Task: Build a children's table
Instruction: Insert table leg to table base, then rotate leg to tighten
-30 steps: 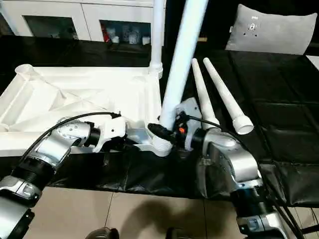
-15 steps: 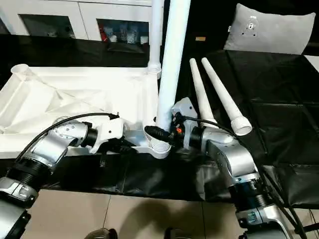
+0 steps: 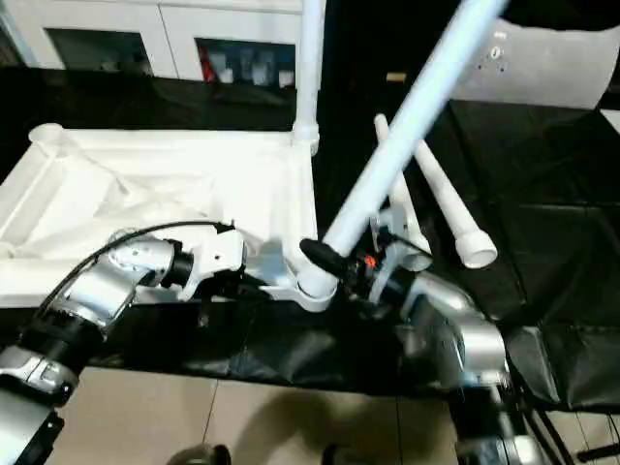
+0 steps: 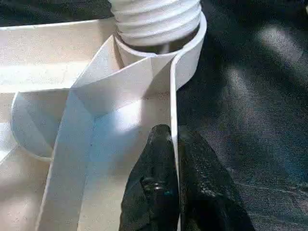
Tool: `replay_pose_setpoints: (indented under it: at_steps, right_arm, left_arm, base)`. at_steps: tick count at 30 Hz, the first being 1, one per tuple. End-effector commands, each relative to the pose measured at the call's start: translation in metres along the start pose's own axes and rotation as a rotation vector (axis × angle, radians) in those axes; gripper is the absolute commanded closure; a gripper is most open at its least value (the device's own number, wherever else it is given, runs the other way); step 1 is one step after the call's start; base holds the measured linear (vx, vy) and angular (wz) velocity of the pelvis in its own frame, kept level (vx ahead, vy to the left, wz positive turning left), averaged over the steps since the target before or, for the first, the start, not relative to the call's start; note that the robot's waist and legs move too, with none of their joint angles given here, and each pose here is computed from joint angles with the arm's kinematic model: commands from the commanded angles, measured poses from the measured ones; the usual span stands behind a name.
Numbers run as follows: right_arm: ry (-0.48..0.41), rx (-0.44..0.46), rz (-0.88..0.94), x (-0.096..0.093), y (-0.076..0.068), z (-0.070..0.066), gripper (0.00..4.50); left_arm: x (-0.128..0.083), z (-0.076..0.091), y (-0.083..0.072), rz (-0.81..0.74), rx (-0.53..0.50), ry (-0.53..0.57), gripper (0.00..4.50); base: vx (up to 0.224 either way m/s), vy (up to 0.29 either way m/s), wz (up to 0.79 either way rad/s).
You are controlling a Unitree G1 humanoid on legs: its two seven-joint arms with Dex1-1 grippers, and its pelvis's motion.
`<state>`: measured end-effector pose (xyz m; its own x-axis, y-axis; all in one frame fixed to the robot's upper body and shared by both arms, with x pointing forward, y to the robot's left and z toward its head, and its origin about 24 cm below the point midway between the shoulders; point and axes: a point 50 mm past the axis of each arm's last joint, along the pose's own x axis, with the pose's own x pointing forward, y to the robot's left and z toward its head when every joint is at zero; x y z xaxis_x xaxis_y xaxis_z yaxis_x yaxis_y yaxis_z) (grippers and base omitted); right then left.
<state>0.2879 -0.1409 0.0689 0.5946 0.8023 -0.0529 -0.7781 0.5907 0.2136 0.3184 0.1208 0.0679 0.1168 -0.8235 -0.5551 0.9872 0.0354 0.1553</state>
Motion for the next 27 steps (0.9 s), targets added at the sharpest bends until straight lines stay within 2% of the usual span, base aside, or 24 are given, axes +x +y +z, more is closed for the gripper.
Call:
replay_pose_setpoints:
  at_steps: [1, 5, 11, 17, 23, 27]
  right_arm:
    - [0.173, -0.033, -0.036, -0.008, -0.001, -0.029, 2.60]
    - [0.280, -0.149, 0.003, -0.009, 0.001, -0.034, 2.60]
    - [0.318, -0.177, 0.054, -0.007, 0.004, -0.041, 2.60]
    - [0.325, -0.167, 0.091, -0.002, 0.002, -0.042, 2.60]
    - [0.331, -0.127, 0.184, -0.001, 0.007, -0.042, 2.60]
    - [0.364, -0.127, 0.250, 0.000, 0.011, -0.045, 2.60]
  left_arm:
    - [0.000, 0.003, 0.001, 0.034, -0.022, -0.086, 4.50]
    - [0.001, 0.003, -0.001, 0.026, -0.008, -0.075, 4.50]
    - [0.000, 0.001, -0.003, 0.022, -0.007, -0.069, 4.50]
    - [-0.004, 0.000, -0.002, 0.023, 0.004, -0.055, 4.50]
    - [-0.010, 0.001, 0.000, -0.025, 0.034, -0.042, 4.50]
    - [-0.016, 0.001, 0.010, -0.031, 0.054, -0.004, 4.50]
  base:
    - [0.000, 0.000, 0.00]
    - [0.000, 0.000, 0.00]
    - [0.000, 0.000, 0.00]
    - [0.000, 0.000, 0.00]
    - [0.000, 0.000, 0.00]
    - [0.000, 0.000, 0.00]
